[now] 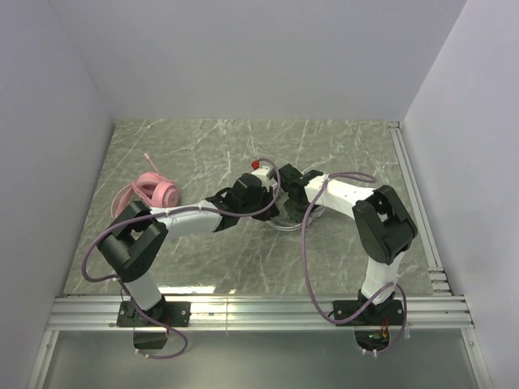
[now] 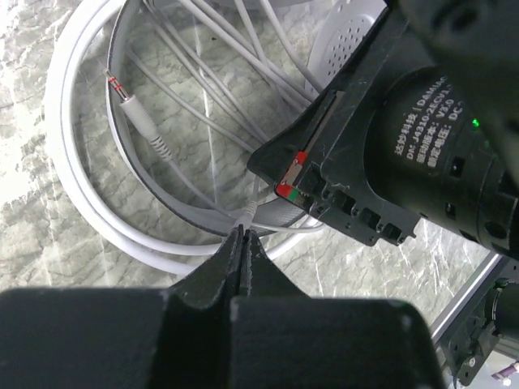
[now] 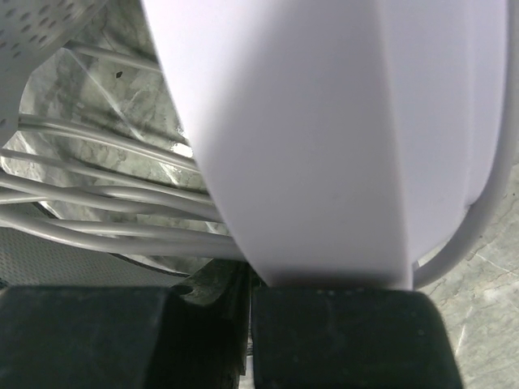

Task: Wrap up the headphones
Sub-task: Wrap the headphone cable with the right arm

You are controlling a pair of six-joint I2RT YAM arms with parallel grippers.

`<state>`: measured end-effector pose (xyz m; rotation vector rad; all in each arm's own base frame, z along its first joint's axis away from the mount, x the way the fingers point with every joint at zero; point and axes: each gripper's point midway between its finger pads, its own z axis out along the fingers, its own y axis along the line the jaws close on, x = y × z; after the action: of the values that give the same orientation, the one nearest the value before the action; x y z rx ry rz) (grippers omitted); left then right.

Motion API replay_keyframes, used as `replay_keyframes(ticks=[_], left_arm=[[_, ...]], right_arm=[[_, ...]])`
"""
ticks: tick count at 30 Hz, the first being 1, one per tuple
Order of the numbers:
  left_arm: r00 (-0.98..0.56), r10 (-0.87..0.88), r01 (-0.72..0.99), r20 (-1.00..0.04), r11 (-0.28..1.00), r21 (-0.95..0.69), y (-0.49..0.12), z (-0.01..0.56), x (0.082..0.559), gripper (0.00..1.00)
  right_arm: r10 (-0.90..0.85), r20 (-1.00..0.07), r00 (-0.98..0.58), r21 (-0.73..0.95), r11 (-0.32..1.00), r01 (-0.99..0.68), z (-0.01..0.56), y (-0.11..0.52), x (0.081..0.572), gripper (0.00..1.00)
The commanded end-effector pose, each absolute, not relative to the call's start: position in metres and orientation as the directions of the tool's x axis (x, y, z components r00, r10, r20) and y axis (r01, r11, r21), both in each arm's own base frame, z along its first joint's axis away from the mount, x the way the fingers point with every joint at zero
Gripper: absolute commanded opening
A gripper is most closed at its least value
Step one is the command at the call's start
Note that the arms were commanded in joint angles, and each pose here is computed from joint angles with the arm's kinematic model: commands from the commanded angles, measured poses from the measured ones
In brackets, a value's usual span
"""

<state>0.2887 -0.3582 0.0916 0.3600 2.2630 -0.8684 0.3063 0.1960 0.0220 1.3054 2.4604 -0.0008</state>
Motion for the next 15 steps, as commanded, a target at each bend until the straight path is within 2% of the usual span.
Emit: replay_keyframes(ticks=[1, 9, 15], left_arm=[[-0.741, 0.074, 0.514, -0.668, 0.703, -0.492, -0.374, 0.093, 0.282, 0.00], [-0.775, 0.075, 0.474, -0.627, 0.725, -0.499, -0.381, 0.079, 0.293, 0.00], [-0.784, -0.128, 0.351, -0.608, 0.715, -0.604, -0.362, 0.087, 0.302, 0.00]], right_arm=[[0.812, -0.322, -0.486, 0.161, 0.553, 0.818, 0.015, 0.188, 0.306, 0.00], [0.819, -0.311, -0.481, 0.178, 0.548, 0.818, 0.018, 0.190, 0.306, 0.00], [0.835, -0.289, -0.469, 0.206, 0.532, 0.821, 0.018, 0.194, 0.308, 0.00]])
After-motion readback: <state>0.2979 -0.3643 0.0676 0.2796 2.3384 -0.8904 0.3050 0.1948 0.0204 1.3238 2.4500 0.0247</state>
